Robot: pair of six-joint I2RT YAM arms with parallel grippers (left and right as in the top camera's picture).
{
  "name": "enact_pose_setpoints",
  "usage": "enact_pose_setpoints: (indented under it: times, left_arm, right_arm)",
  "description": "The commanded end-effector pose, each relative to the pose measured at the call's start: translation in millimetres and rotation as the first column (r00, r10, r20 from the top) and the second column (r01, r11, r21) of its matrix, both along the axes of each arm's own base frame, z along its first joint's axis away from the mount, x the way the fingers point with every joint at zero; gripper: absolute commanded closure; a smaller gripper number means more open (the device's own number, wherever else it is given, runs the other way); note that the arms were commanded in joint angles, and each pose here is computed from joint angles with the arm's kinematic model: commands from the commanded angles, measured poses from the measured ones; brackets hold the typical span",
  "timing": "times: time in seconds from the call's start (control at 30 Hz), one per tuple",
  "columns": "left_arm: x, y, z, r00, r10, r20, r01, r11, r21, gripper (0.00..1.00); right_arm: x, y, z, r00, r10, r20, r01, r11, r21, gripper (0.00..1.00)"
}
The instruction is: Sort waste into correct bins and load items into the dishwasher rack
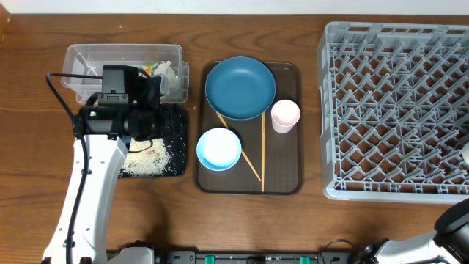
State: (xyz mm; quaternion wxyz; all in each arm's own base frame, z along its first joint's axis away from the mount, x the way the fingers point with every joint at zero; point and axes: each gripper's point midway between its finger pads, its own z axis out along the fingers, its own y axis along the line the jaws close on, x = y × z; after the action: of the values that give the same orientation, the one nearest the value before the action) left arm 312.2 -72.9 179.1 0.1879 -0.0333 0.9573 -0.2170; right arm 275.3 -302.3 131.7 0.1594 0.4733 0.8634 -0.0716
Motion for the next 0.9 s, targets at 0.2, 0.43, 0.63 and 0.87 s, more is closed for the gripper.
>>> enact_pose_setpoints:
  times: [0.2, 0.43, 0.63, 0.87]
  left_arm:
    - [0.6, 2.9, 1.4, 1.000, 0.000, 0.009, 0.000, 1.000, 0.015, 0.52]
    - [0.5, 2.9, 1.4, 1.000, 0.000, 0.008, 0.000, 1.000, 0.015, 0.52]
    - [-0.1, 2.9, 1.1, 1.000, 0.000, 0.005, 0.000, 1.000, 0.015, 0.52]
    - [-0.2, 2.9, 1.1, 1.000, 0.000, 0.005, 0.000, 1.000, 0.015, 0.53]
  right_arm:
    - [-2.3, 3.2, -1.0, 1.000, -0.002, -0.004, 0.002, 1.000, 0.019, 0.96]
    - [-6.0, 7.3, -8.5, 1.000, -0.002, -0.019, 0.003, 0.999, 0.036, 0.63]
    - [-6.1, 7.7, -8.6, 1.000, -0.002, -0.019, 0.002, 0.999, 0.038, 0.37]
    - [-5.3, 9.1, -8.8, 1.000, -0.002, -0.015, 0.003, 0.999, 0.045, 0.07]
